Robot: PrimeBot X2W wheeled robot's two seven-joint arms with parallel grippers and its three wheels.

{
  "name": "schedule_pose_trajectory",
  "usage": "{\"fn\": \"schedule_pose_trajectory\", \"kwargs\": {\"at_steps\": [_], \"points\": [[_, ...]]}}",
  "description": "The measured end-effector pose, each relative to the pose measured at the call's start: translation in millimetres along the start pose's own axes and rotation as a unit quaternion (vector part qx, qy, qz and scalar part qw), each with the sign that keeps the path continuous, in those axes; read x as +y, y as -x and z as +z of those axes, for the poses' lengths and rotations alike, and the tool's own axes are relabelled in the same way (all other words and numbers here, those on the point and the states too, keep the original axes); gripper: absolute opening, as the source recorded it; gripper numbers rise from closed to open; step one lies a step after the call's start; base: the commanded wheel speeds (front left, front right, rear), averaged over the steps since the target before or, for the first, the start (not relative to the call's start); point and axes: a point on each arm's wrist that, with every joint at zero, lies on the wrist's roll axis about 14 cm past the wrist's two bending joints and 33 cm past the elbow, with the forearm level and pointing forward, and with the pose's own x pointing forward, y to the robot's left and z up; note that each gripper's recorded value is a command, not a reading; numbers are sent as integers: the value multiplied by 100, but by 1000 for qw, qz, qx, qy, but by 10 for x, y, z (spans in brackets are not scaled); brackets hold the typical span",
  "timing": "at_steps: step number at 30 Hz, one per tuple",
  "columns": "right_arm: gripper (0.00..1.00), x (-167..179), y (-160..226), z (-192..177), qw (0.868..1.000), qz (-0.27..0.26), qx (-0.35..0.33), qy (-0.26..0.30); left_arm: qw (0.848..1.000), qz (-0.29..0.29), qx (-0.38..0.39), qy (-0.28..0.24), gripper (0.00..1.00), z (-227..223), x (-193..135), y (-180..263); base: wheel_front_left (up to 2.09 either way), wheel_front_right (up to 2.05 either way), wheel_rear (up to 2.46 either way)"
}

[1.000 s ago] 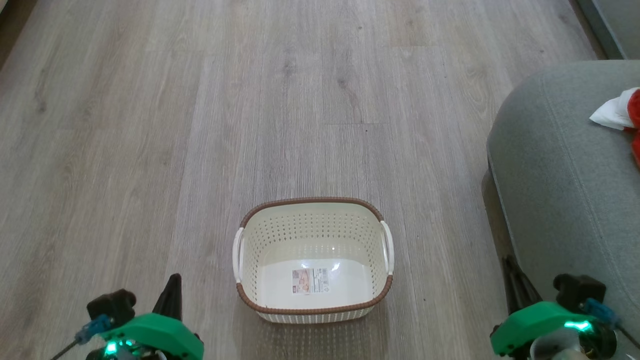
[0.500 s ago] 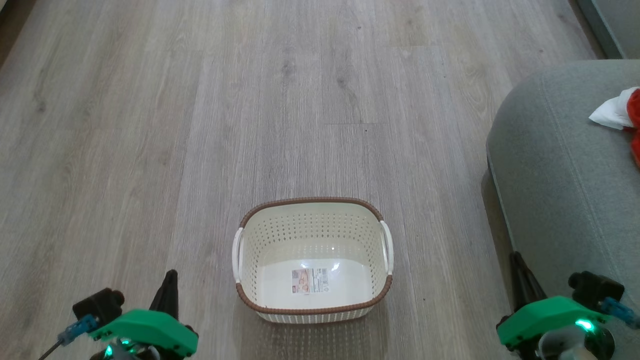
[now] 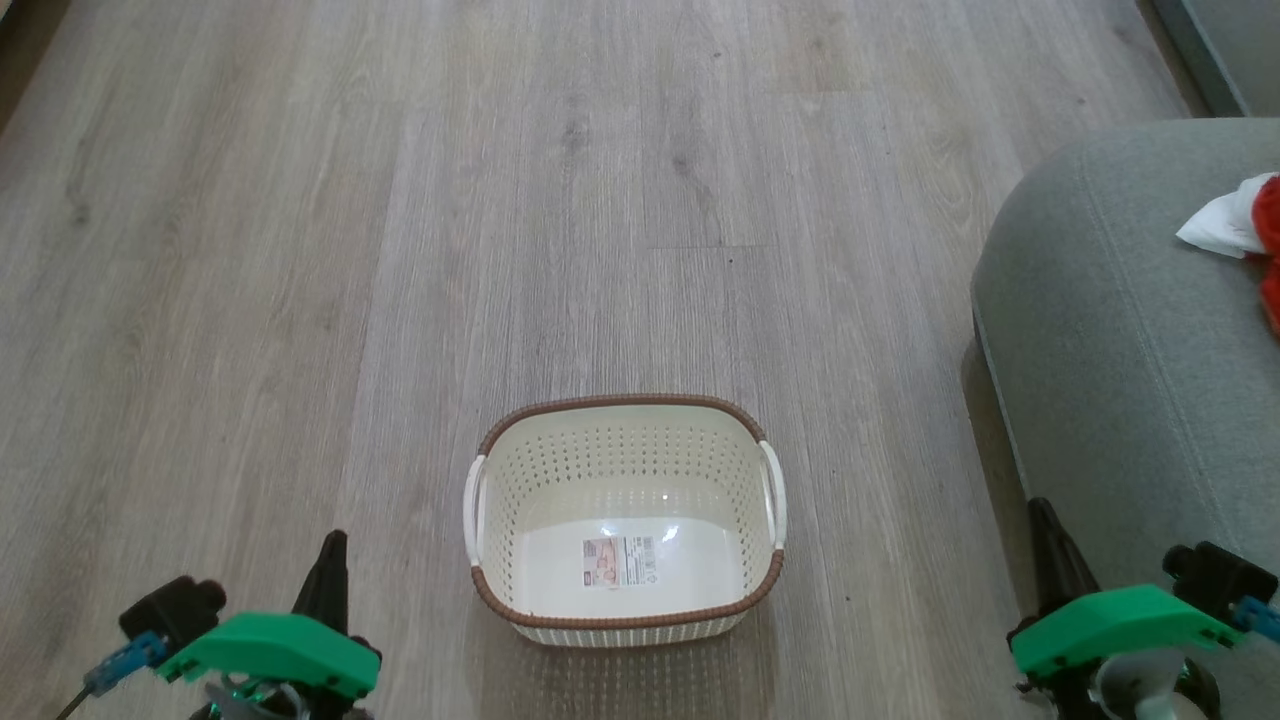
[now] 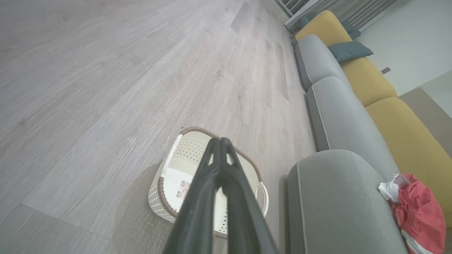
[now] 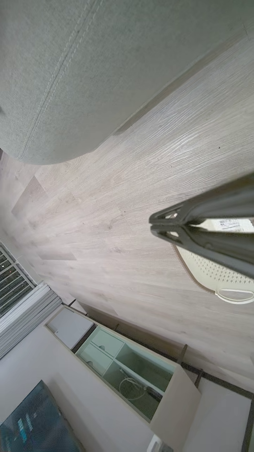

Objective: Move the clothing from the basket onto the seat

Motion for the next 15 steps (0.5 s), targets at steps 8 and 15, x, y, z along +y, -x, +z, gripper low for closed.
{"fn": "schedule_pose_trajectory", "kwargs": {"at_steps": [8, 15], "points": [[0, -2, -7, 30, 999, -3, -2, -50, 999, -3, -1, 44, 0, 32, -23, -10, 0, 0, 0], [0, 3, -15, 48, 996, -4, -2, -94, 997, -5, 1, 83, 0, 48, -46, -18, 0, 0, 0]]}}
